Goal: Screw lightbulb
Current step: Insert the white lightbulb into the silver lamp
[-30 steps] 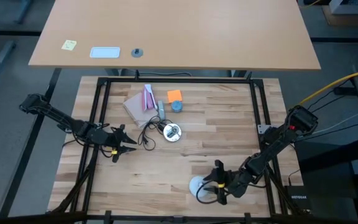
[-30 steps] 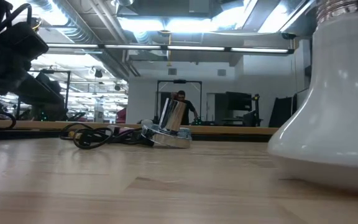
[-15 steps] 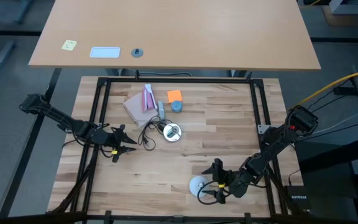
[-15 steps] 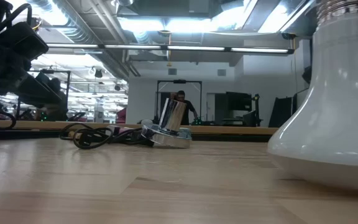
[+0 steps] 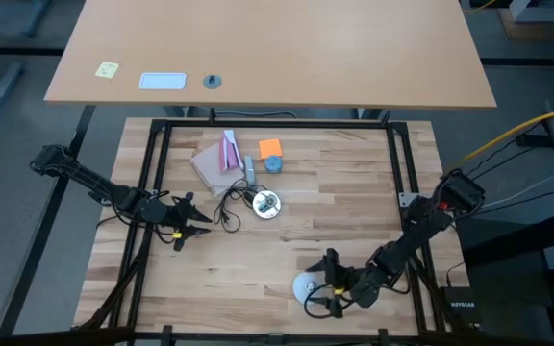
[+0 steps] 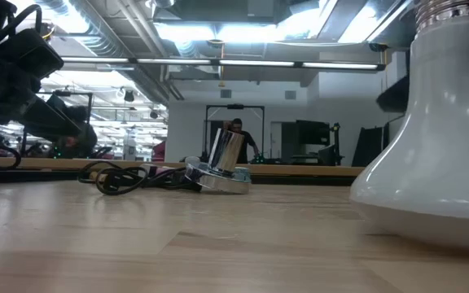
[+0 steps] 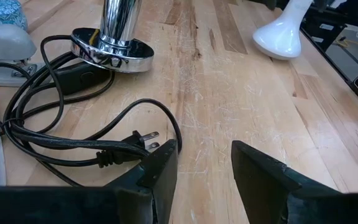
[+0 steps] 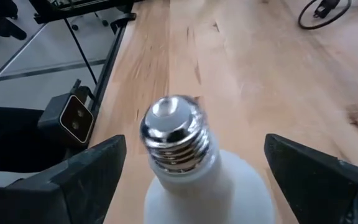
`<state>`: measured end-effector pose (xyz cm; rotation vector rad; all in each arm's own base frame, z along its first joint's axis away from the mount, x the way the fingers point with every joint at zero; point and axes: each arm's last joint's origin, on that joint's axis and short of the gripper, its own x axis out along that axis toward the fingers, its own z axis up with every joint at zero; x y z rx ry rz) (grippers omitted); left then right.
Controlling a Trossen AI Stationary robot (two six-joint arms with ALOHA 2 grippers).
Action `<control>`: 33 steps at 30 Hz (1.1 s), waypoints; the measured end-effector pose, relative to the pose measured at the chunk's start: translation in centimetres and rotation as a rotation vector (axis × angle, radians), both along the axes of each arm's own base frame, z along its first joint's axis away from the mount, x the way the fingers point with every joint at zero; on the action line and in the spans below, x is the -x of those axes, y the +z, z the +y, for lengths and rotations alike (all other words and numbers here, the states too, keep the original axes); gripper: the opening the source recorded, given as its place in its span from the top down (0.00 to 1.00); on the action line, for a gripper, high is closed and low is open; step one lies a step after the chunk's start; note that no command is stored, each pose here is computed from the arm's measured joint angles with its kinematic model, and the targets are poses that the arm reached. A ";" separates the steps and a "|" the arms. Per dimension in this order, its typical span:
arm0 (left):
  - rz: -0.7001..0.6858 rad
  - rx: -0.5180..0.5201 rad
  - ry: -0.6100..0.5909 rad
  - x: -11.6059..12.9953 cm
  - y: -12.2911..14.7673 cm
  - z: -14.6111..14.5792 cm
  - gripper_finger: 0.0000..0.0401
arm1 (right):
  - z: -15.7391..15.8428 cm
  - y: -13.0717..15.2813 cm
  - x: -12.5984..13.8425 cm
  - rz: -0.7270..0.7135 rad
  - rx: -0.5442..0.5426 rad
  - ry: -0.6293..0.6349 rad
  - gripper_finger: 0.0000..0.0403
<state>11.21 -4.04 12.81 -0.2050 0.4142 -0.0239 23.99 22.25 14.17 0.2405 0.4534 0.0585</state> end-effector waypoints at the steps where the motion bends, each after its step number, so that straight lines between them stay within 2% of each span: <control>1: 0.000 0.000 0.000 0.0 0.0 0.0 0.64 | 0.0 -0.2 0.0 0.001 0.001 0.000 0.04; 23: 0.000 0.000 0.000 0.0 0.0 0.0 0.64 | -0.8 -0.6 -0.7 0.019 0.033 -0.041 0.04; 33: 0.000 0.000 0.000 0.0 0.0 0.0 0.64 | -1.4 -0.9 -1.1 0.068 0.019 0.000 0.04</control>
